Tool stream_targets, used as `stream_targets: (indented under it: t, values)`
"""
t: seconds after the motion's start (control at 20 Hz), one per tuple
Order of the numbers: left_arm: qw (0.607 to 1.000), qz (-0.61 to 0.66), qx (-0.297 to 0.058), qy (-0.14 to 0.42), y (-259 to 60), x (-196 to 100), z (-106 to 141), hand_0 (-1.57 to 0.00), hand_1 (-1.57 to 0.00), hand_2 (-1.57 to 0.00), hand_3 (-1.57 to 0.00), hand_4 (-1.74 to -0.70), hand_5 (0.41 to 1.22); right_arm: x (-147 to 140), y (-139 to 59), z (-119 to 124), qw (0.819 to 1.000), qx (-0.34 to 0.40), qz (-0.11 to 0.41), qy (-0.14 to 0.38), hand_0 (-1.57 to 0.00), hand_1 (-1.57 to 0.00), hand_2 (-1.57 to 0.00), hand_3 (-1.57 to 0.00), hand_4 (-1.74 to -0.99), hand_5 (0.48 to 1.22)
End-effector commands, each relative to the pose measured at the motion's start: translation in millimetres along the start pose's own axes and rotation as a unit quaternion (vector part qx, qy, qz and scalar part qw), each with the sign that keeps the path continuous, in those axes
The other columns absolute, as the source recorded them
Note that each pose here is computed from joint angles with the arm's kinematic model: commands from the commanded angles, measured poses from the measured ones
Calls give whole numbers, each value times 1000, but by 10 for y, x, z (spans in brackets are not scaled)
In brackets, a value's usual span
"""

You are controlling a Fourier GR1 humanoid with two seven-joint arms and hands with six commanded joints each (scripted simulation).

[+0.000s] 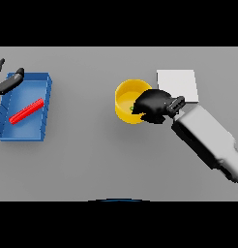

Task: Pick up the red beaker and tilt it to pour out 1 green nut into yellow bowl. Pick up the yellow bowl and place it on the metallic measuring scale.

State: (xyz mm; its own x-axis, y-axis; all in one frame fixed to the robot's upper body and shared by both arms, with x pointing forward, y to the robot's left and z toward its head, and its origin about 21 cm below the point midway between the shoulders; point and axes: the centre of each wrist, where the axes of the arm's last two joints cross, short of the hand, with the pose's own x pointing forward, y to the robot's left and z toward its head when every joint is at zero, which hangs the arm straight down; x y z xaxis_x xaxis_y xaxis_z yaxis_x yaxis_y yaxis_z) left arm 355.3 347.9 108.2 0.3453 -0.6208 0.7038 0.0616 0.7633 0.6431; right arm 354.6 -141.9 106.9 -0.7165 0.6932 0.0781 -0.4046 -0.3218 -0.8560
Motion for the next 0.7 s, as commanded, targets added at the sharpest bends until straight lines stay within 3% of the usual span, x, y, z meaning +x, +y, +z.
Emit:
stream_targets:
  t: [0.0,0.2,0.5,0.65]
  values:
    - [1000,7,0,-5,-11,-5,-1,1,1,1,1,-788,702,15,-13,19,1000,-3,2,9,-1563,-1562,-1447,-1199,-1738,1219]
    - [1000,8,-5,-7,4,20,-8,1,1,1,1,-800,704,15,-85,107,1000,-15,-6,23,-1520,-1567,-1520,-1179,-1740,1219]
    - [1000,21,-5,4,-20,49,40,1,1,1,1,-834,733,-371,-271,282,994,-67,-3,81,-1558,-1570,-1528,-1159,-1741,1221]
    - [1000,24,-4,10,7,45,64,1,1,1,1,-844,739,-587,-260,319,990,-79,-6,117,-1564,-1571,-1542,-1153,-1741,1221]
